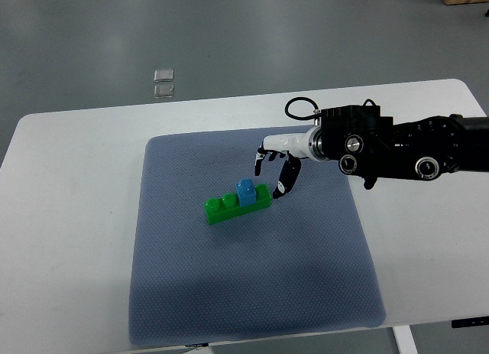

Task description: Stack blue block on green block with right hand

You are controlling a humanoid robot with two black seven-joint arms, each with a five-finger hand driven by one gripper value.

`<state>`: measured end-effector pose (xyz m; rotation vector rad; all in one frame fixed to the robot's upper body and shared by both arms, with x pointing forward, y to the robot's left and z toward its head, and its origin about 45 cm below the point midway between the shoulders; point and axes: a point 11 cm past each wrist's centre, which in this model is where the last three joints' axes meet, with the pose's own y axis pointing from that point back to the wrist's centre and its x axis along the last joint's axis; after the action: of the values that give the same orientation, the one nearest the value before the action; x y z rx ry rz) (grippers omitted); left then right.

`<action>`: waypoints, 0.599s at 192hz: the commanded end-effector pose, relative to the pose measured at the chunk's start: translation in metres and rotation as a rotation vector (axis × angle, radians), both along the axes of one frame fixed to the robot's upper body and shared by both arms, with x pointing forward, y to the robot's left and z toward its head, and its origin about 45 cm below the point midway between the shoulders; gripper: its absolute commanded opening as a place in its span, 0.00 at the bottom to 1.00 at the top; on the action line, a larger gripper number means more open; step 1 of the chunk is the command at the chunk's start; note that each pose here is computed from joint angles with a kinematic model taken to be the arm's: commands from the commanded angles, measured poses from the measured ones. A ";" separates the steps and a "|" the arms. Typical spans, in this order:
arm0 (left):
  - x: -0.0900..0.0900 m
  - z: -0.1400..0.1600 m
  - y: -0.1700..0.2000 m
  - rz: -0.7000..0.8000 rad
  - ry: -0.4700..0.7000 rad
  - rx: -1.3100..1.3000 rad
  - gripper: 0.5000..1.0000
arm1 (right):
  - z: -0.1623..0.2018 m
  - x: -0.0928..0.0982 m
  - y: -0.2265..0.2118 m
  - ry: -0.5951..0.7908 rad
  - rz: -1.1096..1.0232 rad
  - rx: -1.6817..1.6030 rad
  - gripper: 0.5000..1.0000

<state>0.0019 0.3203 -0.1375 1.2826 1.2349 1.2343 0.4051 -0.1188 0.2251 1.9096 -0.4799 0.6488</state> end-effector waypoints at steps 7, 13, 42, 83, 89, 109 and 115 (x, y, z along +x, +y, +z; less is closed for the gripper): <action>0.000 0.000 0.000 0.000 0.000 0.000 1.00 | 0.015 0.007 -0.005 0.009 -0.025 0.042 0.78; 0.000 0.000 0.000 0.000 0.000 0.000 1.00 | 0.020 0.009 -0.006 0.008 -0.035 0.055 0.78; 0.000 0.000 0.000 0.000 0.000 0.000 1.00 | 0.057 0.025 -0.013 0.011 -0.098 0.167 0.78; 0.000 0.000 0.000 -0.005 0.001 -0.001 1.00 | 0.083 0.068 -0.052 0.081 -0.419 0.586 0.82; 0.000 0.000 0.000 -0.005 0.001 -0.001 1.00 | 0.085 0.076 -0.061 0.101 -0.488 0.686 0.82; 0.000 0.000 0.000 -0.006 0.001 -0.001 1.00 | 0.078 0.087 -0.066 0.186 -0.626 0.962 0.83; 0.000 0.000 0.000 -0.008 0.002 -0.001 1.00 | 0.069 0.088 -0.062 0.227 -0.670 1.065 0.83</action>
<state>0.0016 0.3199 -0.1375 1.2851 1.2321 1.2289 0.4849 -0.1782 0.3100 2.3640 -1.2292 -0.0328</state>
